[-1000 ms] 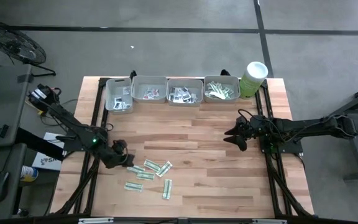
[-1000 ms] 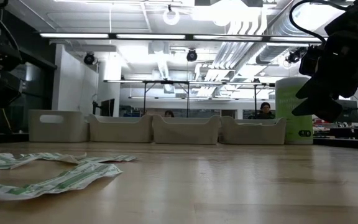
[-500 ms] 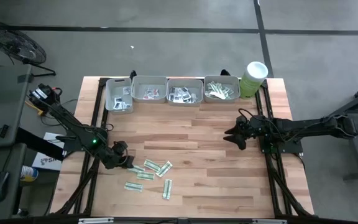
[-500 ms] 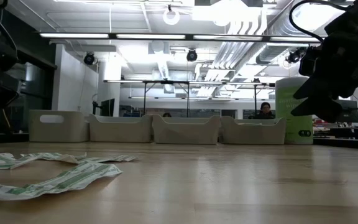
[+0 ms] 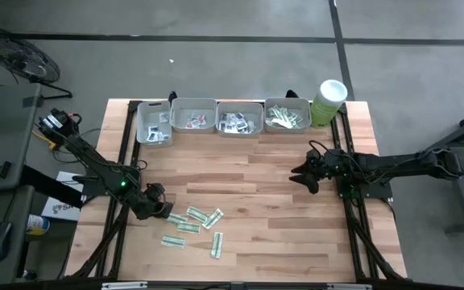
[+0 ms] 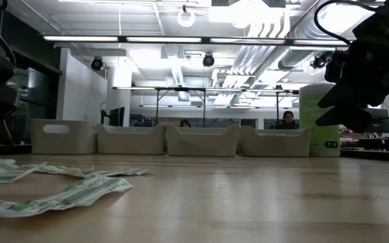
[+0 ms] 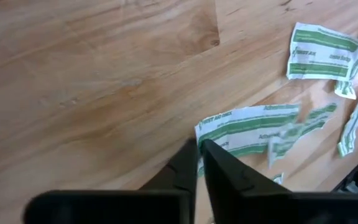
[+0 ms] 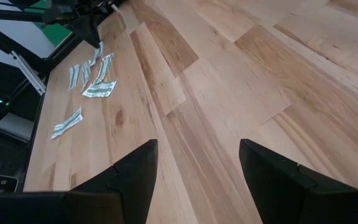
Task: Pick & Place First Aid Supplies
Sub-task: Put the green bandage into the right gray bin
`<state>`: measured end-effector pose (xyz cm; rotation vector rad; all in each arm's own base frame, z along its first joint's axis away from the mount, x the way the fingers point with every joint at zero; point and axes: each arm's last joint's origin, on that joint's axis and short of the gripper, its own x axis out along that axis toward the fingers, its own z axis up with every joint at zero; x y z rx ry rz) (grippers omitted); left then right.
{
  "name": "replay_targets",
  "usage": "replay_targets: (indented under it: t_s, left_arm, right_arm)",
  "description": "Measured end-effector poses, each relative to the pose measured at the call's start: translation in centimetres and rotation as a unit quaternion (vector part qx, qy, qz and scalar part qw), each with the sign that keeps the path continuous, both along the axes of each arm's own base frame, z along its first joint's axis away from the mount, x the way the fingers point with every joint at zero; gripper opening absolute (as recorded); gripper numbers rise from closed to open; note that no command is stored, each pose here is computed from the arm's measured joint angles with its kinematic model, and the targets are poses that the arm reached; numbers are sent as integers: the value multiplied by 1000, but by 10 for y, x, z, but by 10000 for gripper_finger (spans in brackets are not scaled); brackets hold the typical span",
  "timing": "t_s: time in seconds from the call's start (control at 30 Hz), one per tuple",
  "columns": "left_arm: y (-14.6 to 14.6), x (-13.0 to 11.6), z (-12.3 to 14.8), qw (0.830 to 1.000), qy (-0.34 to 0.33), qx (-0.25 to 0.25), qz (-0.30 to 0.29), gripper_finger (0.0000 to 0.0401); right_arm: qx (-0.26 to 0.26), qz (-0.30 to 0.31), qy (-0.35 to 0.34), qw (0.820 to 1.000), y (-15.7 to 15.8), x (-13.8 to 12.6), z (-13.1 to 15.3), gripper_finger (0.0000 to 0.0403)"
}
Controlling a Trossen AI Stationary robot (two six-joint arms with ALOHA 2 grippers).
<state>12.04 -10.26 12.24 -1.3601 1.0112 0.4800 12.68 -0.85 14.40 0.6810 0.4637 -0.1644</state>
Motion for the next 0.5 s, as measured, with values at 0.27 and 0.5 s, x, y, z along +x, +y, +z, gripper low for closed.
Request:
replay_targets:
  t_s: [0.27,0.5]
  left_arm:
    - [0,0,1,1000,-4,2,-1,2]
    - [-3,9,19,996,-78,48,-3,1]
  right_arm:
    - [0,0,0,1000,0,0,0,220]
    - [0,0,0,1000,0,0,0,220]
